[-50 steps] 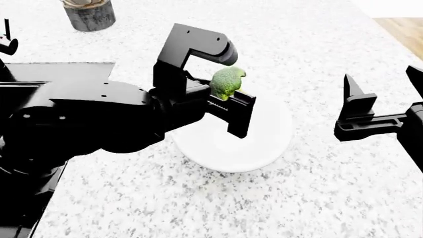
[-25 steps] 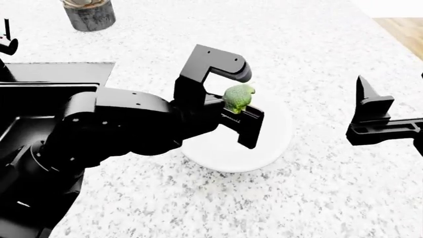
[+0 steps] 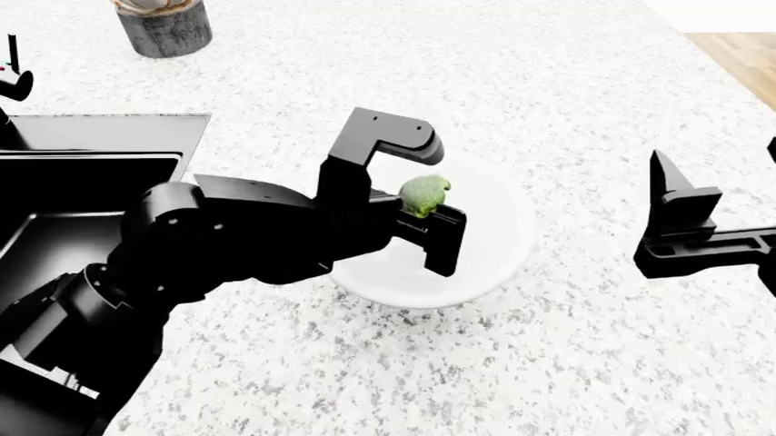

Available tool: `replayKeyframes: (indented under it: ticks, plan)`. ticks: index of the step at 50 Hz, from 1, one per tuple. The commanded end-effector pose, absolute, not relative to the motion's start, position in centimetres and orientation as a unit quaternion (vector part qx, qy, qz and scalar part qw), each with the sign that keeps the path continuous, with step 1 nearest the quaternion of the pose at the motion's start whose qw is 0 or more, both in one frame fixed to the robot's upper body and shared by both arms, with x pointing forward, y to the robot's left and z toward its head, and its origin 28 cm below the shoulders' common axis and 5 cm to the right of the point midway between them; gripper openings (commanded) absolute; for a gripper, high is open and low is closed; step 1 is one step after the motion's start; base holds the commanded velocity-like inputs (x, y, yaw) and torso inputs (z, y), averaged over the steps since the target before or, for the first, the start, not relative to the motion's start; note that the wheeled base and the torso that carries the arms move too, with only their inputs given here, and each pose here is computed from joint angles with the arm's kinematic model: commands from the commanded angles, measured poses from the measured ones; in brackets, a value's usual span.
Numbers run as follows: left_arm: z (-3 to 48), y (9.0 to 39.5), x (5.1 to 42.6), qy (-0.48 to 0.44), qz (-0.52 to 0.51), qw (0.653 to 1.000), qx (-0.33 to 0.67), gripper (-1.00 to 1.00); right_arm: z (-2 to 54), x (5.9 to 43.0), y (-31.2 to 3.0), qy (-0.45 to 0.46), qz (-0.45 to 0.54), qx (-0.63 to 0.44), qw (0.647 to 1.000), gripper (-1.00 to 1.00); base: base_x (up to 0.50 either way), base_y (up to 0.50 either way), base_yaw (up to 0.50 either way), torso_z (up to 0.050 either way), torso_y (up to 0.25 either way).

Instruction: Pick the oranges and tangerines from the sink and place them in one bowl. Place the broccoli in the other bowl. Then turn off the sink faucet.

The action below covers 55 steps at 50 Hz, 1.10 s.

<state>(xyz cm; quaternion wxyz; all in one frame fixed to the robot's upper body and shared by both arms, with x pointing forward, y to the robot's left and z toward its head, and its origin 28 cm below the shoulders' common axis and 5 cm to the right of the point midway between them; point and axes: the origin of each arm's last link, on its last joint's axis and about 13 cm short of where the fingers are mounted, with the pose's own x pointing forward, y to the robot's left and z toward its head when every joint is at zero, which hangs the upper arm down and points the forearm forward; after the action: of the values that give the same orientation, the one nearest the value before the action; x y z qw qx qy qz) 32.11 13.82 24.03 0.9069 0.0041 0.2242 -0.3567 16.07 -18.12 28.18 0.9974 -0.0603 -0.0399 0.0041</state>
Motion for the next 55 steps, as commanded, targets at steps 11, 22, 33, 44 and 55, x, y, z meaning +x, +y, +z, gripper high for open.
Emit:
replayKeyframes:
  ticks: [11,22,33,44,55]
  plan:
    - [25.4,13.6,32.0,0.212,-0.353,0.911,-0.016,1.0,27.9,15.9,-18.0,-0.039,0.011,-0.057,0.998,1.0,0.0,0.0,0.0,0.0,0.0]
    - [27.3,14.0,31.3,0.187,-0.358,0.915,-0.019,1.0,27.8,16.3,-17.9,-0.038,0.013,-0.055,0.998,1.0,0.0,0.0,0.0,0.0,0.0]
    - [30.0,15.8,29.3,0.118,-0.334,0.935,0.012,1.0,27.9,16.7,-17.7,-0.037,0.023,-0.055,0.998,1.0,0.0,0.0,0.0,0.0,0.0]
    - [30.0,20.9,25.1,-0.001,-0.178,0.98,0.088,1.0,27.5,17.5,-17.5,-0.042,0.033,-0.045,0.998,1.0,0.0,0.0,0.0,0.0,0.0]
    - [27.7,23.8,21.4,0.007,-0.08,0.994,0.075,1.0,27.6,17.9,-17.3,-0.056,0.042,-0.05,0.996,1.0,0.0,0.0,0.0,0.0,0.0]
